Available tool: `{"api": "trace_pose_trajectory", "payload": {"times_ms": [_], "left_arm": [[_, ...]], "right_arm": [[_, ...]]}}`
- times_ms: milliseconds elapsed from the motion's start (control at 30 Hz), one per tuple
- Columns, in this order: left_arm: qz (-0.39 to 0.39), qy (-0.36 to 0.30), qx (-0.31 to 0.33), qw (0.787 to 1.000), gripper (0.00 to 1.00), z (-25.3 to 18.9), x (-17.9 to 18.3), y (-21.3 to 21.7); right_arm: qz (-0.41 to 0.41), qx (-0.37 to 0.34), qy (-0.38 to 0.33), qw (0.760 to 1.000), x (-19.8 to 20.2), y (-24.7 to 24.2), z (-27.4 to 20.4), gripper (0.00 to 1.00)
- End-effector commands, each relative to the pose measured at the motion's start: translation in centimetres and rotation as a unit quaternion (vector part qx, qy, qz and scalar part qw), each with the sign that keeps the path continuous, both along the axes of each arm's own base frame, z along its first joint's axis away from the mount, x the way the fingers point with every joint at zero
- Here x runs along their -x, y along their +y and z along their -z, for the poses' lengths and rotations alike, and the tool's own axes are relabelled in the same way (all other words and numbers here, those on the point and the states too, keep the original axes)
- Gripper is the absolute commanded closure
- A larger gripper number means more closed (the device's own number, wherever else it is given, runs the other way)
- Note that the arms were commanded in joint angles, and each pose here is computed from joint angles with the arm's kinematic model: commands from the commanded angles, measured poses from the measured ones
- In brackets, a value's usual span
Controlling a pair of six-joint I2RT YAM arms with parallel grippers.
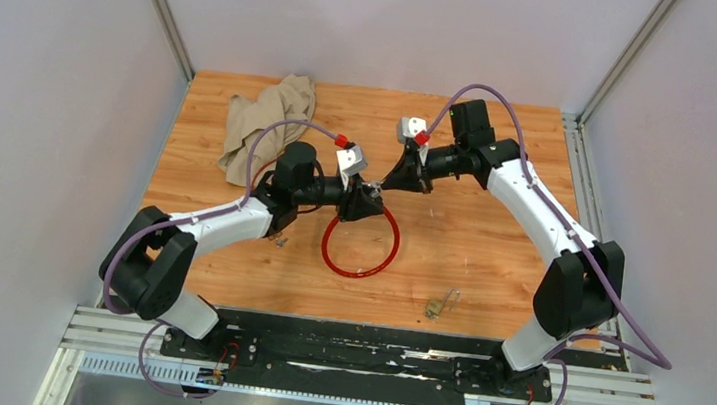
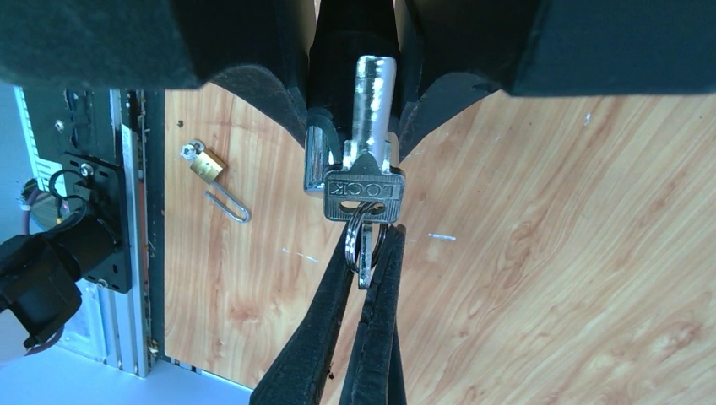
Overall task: Lock with the key
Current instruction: Lock the lock.
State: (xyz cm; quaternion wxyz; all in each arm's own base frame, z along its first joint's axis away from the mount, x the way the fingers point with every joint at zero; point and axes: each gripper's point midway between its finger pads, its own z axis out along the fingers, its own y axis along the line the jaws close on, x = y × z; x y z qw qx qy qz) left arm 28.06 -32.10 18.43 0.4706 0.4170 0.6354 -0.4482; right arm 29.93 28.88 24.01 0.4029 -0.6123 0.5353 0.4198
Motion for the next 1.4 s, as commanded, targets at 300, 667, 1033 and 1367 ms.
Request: {"api": "trace_pose_trajectory", "payload": {"times_ms": [300, 667, 1033, 1367], "left_arm": [[0.075, -0.004, 0.027, 0.997, 1.0, -2.4, 2.2, -1.4], [0.082, 0.008, 0.013, 0.996, 1.0, -0.9, 2.6, -1.2], [0.081, 0.008, 0.0, 0.997, 1.0, 0.0, 3.0, -0.8], [0.079, 0.001, -0.009, 0.997, 1.0, 0.1, 3.0, -0.5]], "right_arm": [[-0.068, 0.01, -0.16, 0.985, 0.6, -0.7, 1.2, 0.98], [-0.054, 0.009, -0.158, 0.986, 0.7, -1.9, 0.6, 0.99], [0.004, -0.002, -0.12, 0.993, -1.4, -4.0, -0.7, 0.99], [0.026, -0.015, -0.082, 0.996, -1.9, -5.1, -0.7, 0.99]]}}
